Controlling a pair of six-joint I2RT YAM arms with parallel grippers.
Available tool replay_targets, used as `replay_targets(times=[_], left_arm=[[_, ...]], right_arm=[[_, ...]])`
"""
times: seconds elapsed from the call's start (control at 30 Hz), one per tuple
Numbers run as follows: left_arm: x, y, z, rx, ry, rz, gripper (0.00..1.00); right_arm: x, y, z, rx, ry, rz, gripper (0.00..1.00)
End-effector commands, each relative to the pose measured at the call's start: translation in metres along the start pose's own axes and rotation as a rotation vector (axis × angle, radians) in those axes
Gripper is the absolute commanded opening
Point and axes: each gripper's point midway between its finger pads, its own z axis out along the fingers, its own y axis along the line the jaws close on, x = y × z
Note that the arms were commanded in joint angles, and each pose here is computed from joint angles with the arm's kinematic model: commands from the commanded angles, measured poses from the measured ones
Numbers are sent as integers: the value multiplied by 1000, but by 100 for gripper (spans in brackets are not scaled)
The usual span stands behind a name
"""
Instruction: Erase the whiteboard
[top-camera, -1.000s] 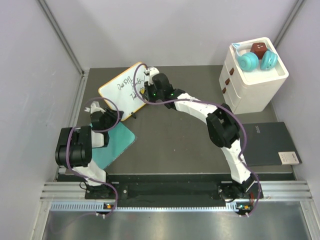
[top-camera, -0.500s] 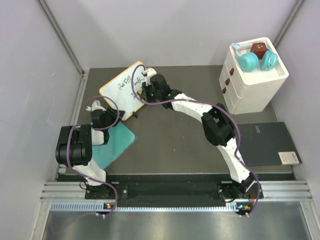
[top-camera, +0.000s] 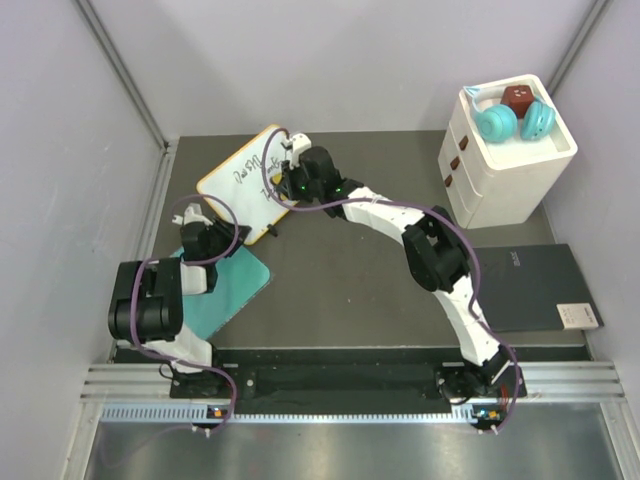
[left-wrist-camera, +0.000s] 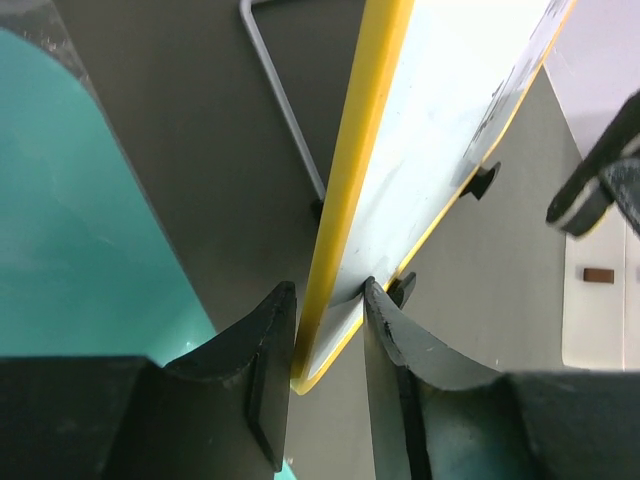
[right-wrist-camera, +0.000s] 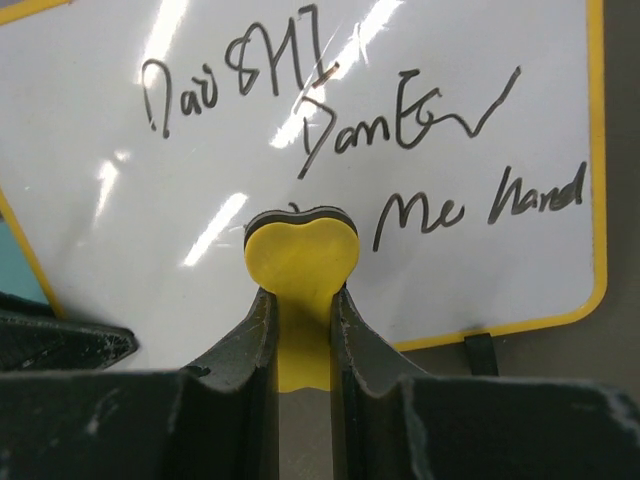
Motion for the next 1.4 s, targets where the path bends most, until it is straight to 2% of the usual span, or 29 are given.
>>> replay_targets(times=[0.0,0.27,0.4,0.57,0.73,0.9,0.97,1.13,1.37], left_arm=[[39,36,-22,-127,116,-14,0],[45,38,-21,-131,151,-9,0],[48,37,-19,-118,172,-14,0],[50,36,-19,-111,185,-7,0],[50,37,-20,-114,184,3,0],[50,36,-20,-113,191,15,0],[50,36,-20,-110,191,19,0],[51,34,-20,-97,203,23,0],[53,27,-19,-61,215,37,0]], right_arm=[[-23,1,9,30,-60,-26,0],[-5,14,39,22,-23,-22,0],[7,35,47,-24,0,-25,0],[30,85,46,-115,46,-48,0],[36,109,43,-99,46,-82,0],[35,72,53,18,21,-4,0],[34,56,57,34,18,80,0],[19,-19,57,110,-5,313,0],[-5,-81,52,224,-69,327,0]])
